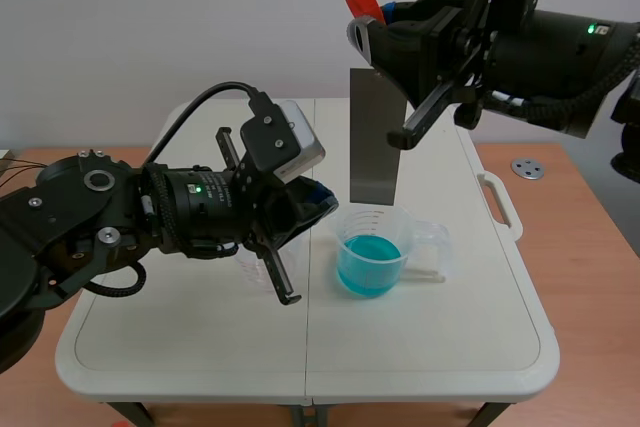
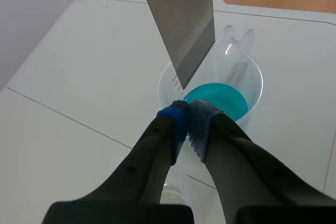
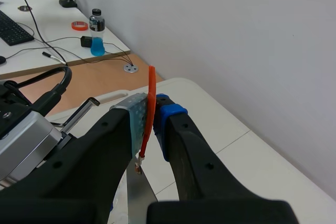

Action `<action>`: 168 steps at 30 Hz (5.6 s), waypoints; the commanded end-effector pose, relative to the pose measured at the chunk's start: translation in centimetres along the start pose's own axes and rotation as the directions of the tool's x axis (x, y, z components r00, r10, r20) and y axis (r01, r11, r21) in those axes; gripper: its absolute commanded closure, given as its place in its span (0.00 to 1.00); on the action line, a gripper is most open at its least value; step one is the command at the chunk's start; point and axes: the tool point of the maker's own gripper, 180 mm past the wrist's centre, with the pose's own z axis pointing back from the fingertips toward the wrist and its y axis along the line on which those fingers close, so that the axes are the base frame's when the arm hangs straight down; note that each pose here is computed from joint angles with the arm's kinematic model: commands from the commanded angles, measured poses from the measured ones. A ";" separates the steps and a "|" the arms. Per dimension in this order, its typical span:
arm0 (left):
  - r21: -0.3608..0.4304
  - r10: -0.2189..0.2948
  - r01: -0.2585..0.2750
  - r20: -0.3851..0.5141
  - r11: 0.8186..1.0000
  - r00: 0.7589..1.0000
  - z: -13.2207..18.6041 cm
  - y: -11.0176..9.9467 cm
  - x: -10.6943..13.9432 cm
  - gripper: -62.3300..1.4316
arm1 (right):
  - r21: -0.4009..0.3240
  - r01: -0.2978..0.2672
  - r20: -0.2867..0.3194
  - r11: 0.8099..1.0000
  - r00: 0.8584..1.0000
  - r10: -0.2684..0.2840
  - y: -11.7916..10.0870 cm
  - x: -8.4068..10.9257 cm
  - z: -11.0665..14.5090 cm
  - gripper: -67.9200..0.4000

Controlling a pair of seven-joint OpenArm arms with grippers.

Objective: Hold the metal plate by the orange handle, dip it into the blue solution, take it out and point at it, then put the plate back in the beaker on the left.
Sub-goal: 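Raise the plate and point at it, then put the plate into the left beaker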

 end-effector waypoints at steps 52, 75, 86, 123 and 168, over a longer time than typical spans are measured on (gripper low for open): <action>0.483 0.464 -0.195 -0.536 0.854 0.705 33.5 -8.2 -17.1 0.96 | 0.047 -0.017 0.081 0.999 0.997 0.013 0.8 2.8 -1.7 0.98; 0.347 0.609 -0.530 -0.637 0.774 0.473 30.9 -25.4 -21.7 0.96 | 0.108 0.020 0.124 0.994 0.992 -0.033 4.9 5.0 -6.5 0.98; 0.326 0.605 -0.555 -0.658 0.765 0.448 30.2 -26.9 -23.0 0.96 | 0.123 0.046 0.125 0.991 0.990 -0.062 6.4 5.1 -8.2 0.98; 0.311 0.612 -0.584 -0.661 0.750 0.434 29.5 -28.4 -22.9 0.96 | 0.133 0.227 -0.033 0.965 0.974 -0.225 7.0 -2.4 -11.1 0.98; 0.314 0.612 -0.581 -0.661 0.751 0.434 29.5 -28.2 -23.1 0.96 | 0.091 0.359 -0.067 0.929 0.933 -0.354 7.1 -8.5 -10.4 0.98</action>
